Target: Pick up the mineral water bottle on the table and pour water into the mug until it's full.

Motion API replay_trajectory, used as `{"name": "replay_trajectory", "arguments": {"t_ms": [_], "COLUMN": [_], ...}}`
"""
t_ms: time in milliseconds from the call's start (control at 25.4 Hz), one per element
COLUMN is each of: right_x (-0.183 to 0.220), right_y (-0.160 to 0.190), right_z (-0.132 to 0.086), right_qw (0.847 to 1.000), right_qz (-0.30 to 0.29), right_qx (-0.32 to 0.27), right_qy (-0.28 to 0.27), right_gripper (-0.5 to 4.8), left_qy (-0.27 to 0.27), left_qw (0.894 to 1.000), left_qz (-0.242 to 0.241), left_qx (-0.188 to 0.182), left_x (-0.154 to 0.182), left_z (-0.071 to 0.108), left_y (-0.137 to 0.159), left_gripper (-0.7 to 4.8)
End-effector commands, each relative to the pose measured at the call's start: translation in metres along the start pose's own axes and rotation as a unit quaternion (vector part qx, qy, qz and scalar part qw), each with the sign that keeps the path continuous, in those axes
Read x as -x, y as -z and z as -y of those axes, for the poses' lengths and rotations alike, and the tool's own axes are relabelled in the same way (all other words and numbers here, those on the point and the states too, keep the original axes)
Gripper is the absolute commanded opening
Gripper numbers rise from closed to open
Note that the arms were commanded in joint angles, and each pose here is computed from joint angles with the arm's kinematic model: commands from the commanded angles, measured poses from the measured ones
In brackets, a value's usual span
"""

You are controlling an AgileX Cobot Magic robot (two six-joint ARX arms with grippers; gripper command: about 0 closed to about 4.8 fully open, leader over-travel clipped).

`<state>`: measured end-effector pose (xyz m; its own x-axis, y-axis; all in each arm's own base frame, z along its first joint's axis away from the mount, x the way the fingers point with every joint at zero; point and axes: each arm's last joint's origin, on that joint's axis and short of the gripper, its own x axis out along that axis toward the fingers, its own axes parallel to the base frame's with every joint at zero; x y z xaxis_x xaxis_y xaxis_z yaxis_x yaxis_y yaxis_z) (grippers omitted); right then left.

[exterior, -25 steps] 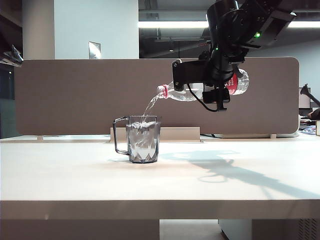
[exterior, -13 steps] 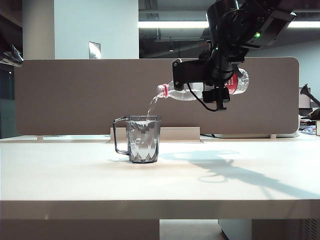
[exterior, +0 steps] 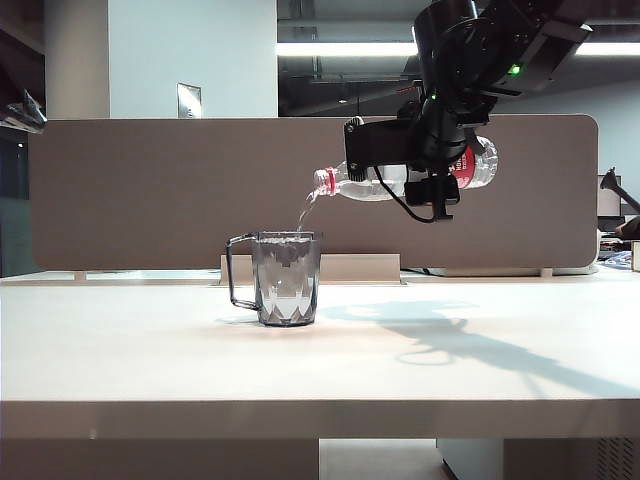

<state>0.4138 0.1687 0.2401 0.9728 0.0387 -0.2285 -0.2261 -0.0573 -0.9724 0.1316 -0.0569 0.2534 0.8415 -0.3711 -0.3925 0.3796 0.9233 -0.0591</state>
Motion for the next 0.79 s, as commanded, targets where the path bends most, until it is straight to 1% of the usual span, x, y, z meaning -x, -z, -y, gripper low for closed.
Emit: {"name": "replay_trajectory", "arguments": {"t_ms": [39, 197, 236, 275, 314, 393, 472, 590, 708, 786], "right_x": [0.0035, 0.0044, 0.0048, 0.0049, 0.0049, 0.0048, 0.0049, 0.0049, 0.005, 0.0054], "right_y": [-0.0005, -0.0033, -0.0047, -0.005, -0.0054, -0.0055, -0.0055, -0.0062, -0.0075, -0.0098], "right_z": [0.0112, 0.0109, 0.0108, 0.0105, 0.0097, 0.0093, 0.0091, 0.0084, 0.0074, 0.0071], "right_qw": [0.999, 0.998, 0.995, 0.993, 0.985, 0.972, 0.96, 0.934, 0.897, 0.844], "right_qz": [0.001, 0.007, 0.011, 0.014, 0.022, 0.024, 0.024, 0.035, 0.057, 0.088], "right_qx": [-0.022, -0.058, -0.093, -0.114, -0.171, -0.234, -0.28, -0.355, -0.438, -0.527], "right_qy": [0.025, 0.025, 0.024, 0.022, 0.015, 0.012, 0.009, -0.001, -0.019, -0.047], "right_gripper": [3.05, 3.05, 3.05, 3.05, 3.05, 3.05, 3.05, 3.05, 3.05, 3.05], "left_qy": [0.003, 0.003, 0.003, 0.003, 0.003, 0.003, 0.003, 0.003, 0.003, 0.003], "left_qw": [1.0, 1.0, 1.0, 1.0, 1.0, 1.0, 1.0, 1.0, 1.0, 1.0], "left_qz": [0.01, 0.01, 0.01, 0.01, 0.01, 0.01, 0.01, 0.01, 0.01, 0.01], "left_qx": [-0.001, -0.001, -0.001, -0.001, -0.001, -0.001, -0.001, -0.001, -0.001, -0.001], "left_x": [0.001, 0.001, 0.001, 0.001, 0.001, 0.001, 0.001, 0.001, 0.001, 0.001], "left_z": [0.0005, 0.0005, 0.0005, 0.0005, 0.0004, 0.0005, 0.0005, 0.0005, 0.0005, 0.0005], "left_y": [-0.0033, -0.0033, -0.0033, -0.0033, -0.0033, -0.0033, -0.0033, -0.0033, -0.0033, -0.0033], "left_gripper": [-0.01, -0.01, -0.01, -0.01, -0.01, -0.01, -0.01, -0.01, -0.01, -0.01]}}
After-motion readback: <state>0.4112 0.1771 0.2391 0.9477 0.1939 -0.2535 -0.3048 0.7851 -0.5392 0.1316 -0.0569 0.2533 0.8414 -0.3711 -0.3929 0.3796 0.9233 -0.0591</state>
